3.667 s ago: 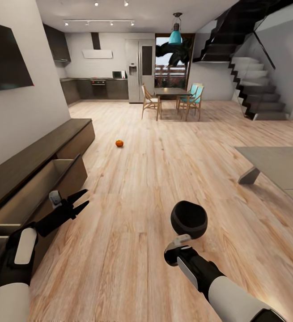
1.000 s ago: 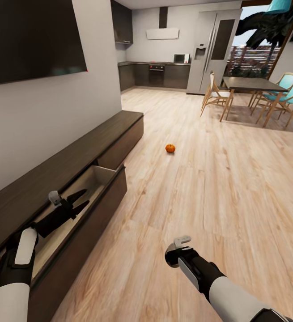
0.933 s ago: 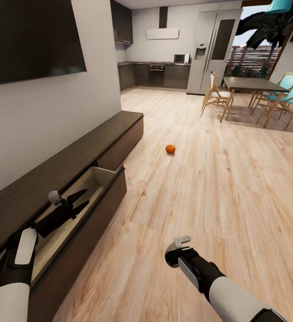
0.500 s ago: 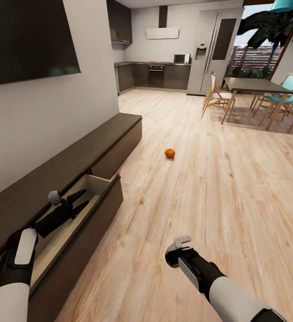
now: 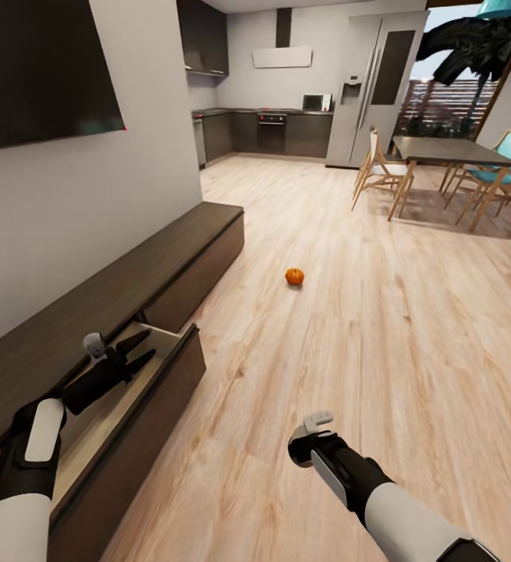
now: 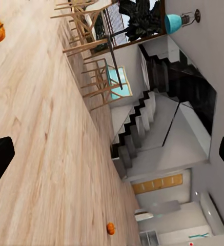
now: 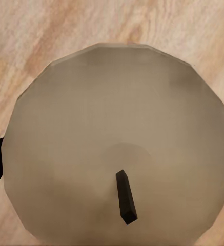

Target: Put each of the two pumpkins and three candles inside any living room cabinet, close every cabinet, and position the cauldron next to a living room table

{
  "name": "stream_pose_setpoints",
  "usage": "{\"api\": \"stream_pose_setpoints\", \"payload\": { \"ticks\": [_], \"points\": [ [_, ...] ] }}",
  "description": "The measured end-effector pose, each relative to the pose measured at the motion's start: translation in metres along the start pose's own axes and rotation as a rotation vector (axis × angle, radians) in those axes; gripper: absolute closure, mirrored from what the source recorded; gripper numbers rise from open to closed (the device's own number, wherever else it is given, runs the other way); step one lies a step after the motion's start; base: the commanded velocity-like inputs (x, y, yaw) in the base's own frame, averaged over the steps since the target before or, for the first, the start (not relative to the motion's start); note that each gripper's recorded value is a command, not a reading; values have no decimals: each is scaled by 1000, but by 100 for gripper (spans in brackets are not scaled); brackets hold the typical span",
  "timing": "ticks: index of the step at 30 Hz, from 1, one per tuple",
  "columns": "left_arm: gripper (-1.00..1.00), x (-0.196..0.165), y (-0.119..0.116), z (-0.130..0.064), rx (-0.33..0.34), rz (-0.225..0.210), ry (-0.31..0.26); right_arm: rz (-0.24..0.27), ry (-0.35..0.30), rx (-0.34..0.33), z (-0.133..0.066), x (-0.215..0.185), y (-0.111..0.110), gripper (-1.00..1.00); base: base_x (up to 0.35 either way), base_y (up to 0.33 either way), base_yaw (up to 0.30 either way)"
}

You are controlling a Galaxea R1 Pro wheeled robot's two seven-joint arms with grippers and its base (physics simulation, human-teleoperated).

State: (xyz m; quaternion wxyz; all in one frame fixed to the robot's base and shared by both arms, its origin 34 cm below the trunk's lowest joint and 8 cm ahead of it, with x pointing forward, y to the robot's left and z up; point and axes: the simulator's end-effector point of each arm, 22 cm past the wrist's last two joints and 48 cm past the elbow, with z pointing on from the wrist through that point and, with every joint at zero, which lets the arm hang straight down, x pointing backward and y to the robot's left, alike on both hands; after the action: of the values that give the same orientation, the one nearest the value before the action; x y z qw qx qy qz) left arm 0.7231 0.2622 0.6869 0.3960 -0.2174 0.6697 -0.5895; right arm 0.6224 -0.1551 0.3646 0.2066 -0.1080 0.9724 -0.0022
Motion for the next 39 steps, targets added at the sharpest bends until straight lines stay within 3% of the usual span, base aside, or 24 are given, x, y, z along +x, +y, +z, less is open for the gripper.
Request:
{"api": "stream_pose_setpoints", "payload": {
  "ticks": [25, 32, 39],
  "points": [
    [-100, 0, 0, 0, 0, -1, 0, 0, 2, 1, 0, 1, -1, 100, 337, -86, 1],
    [-100, 0, 0, 0, 0, -1, 0, 1, 1, -2, 0, 0, 2, 100, 301, -74, 217],
    [-100, 0, 0, 0, 0, -1, 0, 1, 1, -3, 0, 0, 2, 100, 44, -9, 284]
  ]
}}
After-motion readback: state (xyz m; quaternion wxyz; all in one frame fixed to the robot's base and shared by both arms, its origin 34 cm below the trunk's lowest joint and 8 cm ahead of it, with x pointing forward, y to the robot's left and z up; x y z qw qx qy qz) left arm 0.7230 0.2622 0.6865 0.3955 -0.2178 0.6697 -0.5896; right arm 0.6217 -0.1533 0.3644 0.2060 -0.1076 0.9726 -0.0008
